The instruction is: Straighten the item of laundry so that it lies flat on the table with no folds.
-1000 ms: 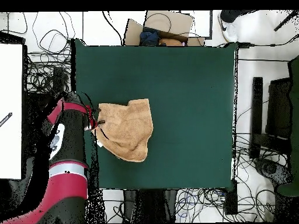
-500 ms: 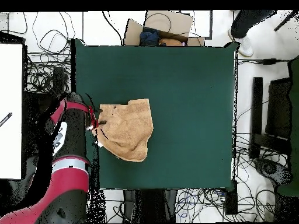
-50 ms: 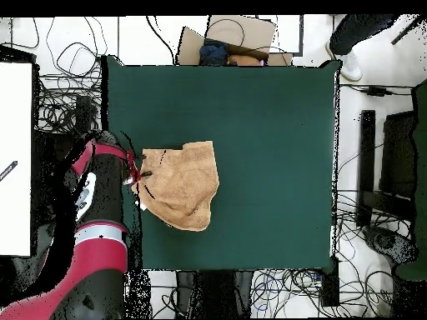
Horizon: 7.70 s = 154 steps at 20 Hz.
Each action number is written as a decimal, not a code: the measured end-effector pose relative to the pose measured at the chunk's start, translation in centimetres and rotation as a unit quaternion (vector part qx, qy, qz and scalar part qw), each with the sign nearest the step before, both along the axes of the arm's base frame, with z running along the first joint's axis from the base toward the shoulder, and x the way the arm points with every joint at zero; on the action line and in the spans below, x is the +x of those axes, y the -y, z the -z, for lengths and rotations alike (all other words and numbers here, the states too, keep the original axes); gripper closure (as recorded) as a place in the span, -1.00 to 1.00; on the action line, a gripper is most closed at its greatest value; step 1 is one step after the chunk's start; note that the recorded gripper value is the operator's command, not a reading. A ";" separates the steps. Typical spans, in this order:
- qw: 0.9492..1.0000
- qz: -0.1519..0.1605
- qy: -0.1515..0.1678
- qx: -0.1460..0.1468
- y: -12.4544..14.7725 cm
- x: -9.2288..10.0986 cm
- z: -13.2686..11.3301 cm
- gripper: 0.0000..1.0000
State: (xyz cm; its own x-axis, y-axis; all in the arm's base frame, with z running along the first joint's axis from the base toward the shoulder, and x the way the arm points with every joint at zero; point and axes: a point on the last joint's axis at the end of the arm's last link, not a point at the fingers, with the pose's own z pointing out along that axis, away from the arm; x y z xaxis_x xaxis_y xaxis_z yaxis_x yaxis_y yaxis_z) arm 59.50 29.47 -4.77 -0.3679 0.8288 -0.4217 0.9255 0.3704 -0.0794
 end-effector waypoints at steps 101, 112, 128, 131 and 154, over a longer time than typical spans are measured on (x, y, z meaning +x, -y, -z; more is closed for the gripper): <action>0.995 -0.081 0.003 0.052 14.1 -9.8 -16.2 -1.00; 0.990 -0.141 -0.013 0.021 17.3 -12.8 -14.3 -1.00; 0.959 -0.280 -0.046 -0.006 14.9 -20.1 -8.0 -1.00; 0.960 -0.276 -0.053 -0.015 15.1 -20.8 -7.6 -1.00; 0.970 -0.233 -0.054 -0.046 16.5 -23.4 -5.5 -1.00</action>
State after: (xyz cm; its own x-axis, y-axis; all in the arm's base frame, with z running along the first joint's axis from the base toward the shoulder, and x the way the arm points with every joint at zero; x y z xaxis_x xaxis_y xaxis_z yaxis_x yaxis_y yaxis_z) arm 36.05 12.99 0.74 -0.7396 0.5229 -0.4237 0.6439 0.7330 -0.2194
